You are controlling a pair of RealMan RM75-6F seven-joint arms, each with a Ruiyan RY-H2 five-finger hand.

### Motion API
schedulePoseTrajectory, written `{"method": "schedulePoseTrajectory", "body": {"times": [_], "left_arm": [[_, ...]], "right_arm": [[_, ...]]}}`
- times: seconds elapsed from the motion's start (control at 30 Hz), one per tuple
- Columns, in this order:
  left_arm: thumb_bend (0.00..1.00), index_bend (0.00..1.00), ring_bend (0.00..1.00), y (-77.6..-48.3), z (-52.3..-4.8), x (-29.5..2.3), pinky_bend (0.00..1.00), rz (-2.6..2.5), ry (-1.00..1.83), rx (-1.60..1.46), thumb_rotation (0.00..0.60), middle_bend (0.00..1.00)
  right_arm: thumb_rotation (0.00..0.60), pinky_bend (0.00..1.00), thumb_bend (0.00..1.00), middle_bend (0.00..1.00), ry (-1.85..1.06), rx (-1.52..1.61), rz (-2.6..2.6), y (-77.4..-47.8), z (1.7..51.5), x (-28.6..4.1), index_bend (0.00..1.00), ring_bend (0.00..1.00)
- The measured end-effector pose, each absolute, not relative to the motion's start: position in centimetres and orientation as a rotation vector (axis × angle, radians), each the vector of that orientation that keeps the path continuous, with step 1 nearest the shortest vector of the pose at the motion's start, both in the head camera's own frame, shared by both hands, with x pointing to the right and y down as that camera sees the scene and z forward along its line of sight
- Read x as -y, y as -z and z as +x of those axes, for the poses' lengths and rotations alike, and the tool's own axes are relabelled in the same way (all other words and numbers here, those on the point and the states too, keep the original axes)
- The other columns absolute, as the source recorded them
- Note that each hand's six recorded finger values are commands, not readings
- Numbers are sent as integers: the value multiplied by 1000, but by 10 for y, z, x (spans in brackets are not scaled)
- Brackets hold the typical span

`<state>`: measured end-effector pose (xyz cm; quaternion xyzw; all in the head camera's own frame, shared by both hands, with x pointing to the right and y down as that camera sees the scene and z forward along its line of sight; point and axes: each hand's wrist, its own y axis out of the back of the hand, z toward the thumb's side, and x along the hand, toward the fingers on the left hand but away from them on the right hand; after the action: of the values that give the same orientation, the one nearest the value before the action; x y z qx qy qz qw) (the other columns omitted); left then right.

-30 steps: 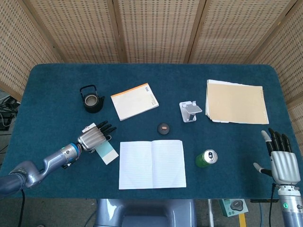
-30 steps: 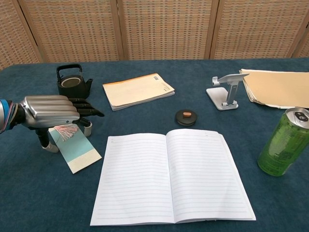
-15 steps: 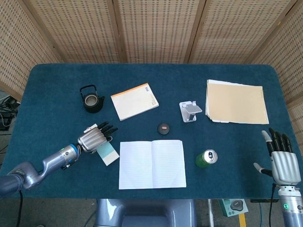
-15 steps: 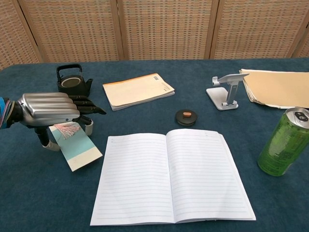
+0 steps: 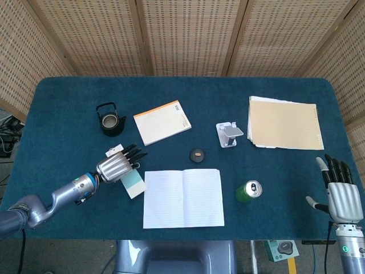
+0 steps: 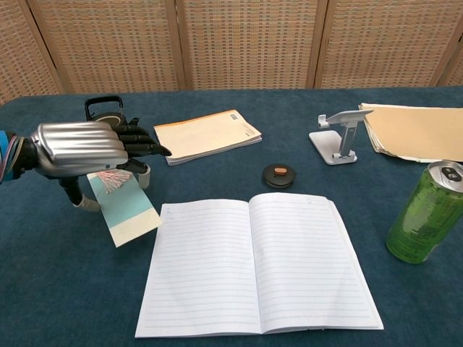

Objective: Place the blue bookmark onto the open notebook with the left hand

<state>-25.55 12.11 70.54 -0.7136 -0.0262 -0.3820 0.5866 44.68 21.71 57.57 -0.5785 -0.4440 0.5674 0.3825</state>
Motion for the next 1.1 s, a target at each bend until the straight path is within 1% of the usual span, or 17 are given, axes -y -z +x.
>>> {"method": "schedulePoseTrajectory", "body": {"times": [0.27,0.5,1.1], "left_arm": [[230,559,0,-694,-212,-124,0,-1611,743,69,600,0],[231,548,0,-692,-179,-138,0,-1588,638,109,600,0],[231,511,0,-692,-140,-174,0,-1597,467,174,600,0]], "right_arm": [[600,0,69,0,-1445,1150,-1478,-573,450,-216,0,0],[600,0,70,0,-1451,1167,-1480,-573,454,-216,0,0],[600,0,69,0,-1450,1187,-1472,-570,458,-214,0,0]]}}
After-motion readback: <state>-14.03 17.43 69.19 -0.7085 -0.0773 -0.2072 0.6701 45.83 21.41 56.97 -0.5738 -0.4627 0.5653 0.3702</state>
